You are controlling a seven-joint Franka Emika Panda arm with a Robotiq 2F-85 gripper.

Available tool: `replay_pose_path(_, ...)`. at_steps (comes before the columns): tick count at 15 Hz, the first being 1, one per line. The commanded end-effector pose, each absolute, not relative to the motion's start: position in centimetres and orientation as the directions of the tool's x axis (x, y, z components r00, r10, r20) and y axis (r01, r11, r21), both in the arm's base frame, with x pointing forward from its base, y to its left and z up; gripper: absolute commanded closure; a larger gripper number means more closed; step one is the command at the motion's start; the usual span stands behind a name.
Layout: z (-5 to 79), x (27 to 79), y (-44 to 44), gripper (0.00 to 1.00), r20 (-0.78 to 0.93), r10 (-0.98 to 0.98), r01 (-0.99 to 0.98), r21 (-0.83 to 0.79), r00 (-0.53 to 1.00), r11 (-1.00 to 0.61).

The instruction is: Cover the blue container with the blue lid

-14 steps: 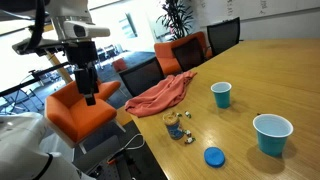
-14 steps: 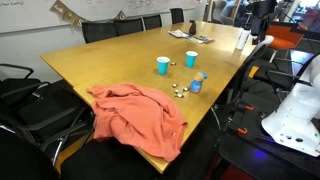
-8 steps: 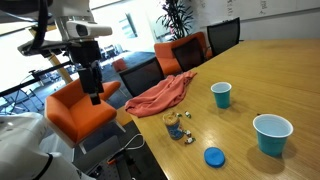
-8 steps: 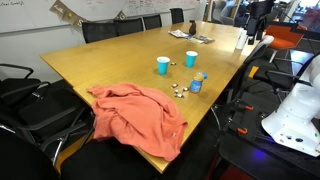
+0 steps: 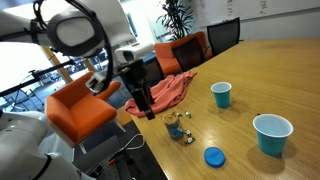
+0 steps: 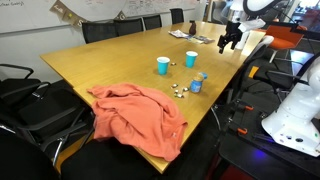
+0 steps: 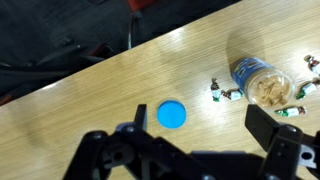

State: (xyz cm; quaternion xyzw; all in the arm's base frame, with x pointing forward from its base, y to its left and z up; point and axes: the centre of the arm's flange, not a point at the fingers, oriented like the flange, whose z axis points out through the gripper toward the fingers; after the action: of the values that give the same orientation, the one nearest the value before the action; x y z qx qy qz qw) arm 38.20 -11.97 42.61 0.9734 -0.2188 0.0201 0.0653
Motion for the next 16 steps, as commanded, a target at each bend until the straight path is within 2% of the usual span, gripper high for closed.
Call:
replay_pose_path(1,37.0,42.1,-16.4,0.00,0.098,-0.479,-0.487,0.087,0.872,-0.869)
replay_pose_path(4,34.0,43.3,-19.1,0.00,0.105,-0.500,-0.508,0.075,0.860,-0.858)
replay_pose_path(5,35.1,41.2,-17.4,0.00,0.105,-0.491,-0.500,0.080,0.865,-0.862)
replay_pose_path(9,34.2,41.6,-17.8,0.00,0.092,-0.495,-0.503,0.085,0.864,-0.860)
replay_pose_path(12,31.0,43.3,-18.4,0.00,0.166,-0.568,-0.582,0.053,0.806,-0.811)
replay_pose_path(16,26.6,44.8,-20.4,0.00,0.172,-0.651,-0.665,0.038,0.739,-0.746)
